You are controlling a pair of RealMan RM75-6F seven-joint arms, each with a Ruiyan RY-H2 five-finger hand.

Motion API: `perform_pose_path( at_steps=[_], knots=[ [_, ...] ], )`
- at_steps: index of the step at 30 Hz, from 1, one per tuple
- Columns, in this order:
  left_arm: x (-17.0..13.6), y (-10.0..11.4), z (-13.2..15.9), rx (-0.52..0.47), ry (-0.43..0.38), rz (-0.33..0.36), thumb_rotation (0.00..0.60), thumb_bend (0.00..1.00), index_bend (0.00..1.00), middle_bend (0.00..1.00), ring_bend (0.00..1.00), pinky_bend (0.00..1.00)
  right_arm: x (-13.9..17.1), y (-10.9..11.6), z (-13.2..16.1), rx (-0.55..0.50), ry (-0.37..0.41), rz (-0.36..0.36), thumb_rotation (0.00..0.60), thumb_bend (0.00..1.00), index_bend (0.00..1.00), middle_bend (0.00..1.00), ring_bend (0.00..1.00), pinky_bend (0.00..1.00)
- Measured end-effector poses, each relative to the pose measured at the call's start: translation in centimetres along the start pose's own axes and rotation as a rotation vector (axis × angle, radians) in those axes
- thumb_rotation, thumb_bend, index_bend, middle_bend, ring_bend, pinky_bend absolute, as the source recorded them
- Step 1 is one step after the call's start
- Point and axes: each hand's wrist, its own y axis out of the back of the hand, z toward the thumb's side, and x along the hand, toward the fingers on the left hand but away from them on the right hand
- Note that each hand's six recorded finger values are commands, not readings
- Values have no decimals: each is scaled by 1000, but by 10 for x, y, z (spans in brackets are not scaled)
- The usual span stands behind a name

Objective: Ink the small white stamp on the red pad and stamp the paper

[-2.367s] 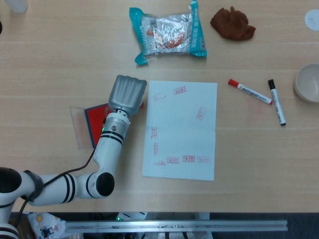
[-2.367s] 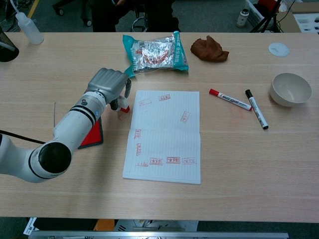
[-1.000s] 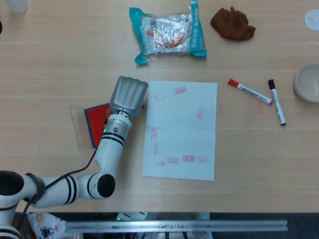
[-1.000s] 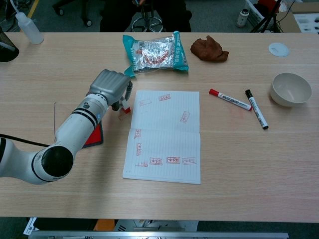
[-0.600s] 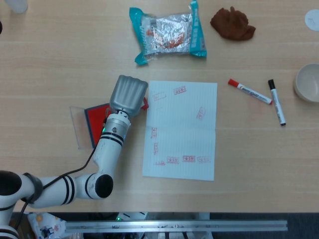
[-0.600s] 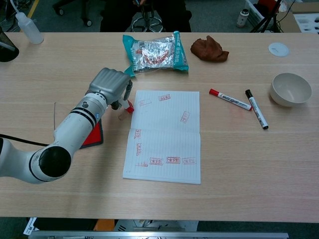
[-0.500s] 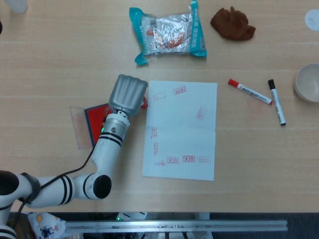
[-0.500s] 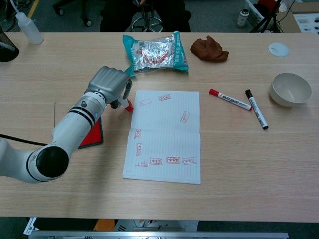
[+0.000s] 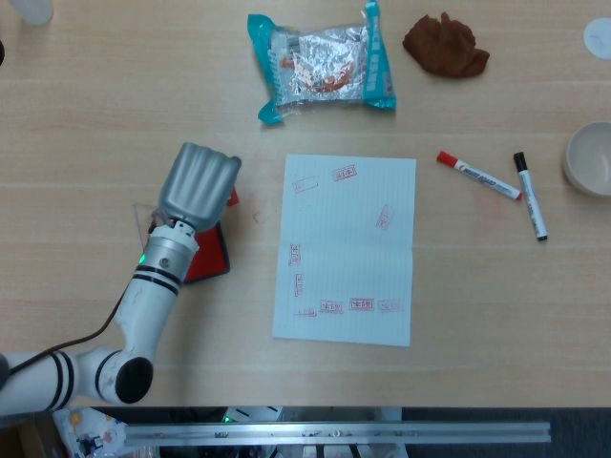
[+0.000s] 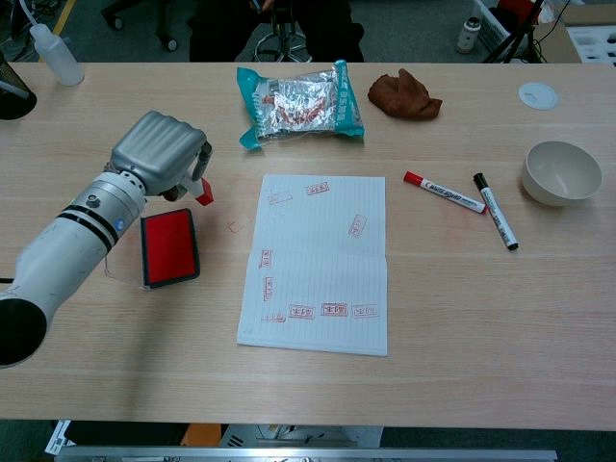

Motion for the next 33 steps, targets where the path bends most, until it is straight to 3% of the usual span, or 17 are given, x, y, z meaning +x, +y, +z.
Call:
perform_pose_path(
  at_steps=[5,12,33],
  knots=[
    [-26,-15,-13,34,-10,-24,600,259,622,1000,1000,1000,-1,-2,3,-2,9,4,600,118,208,323,221,267],
    [-43,-24,-8,69,-43,-28,600,259,622,1000,1000,1000,-2,-3,7,-2,24,5,600,118,208,323,221,268],
    [-44,-42,-8,162,-50,7,600,259,623,1000,1000,1000,3,-3,3,-2,10,4,600,118,208,322,221,268]
  ],
)
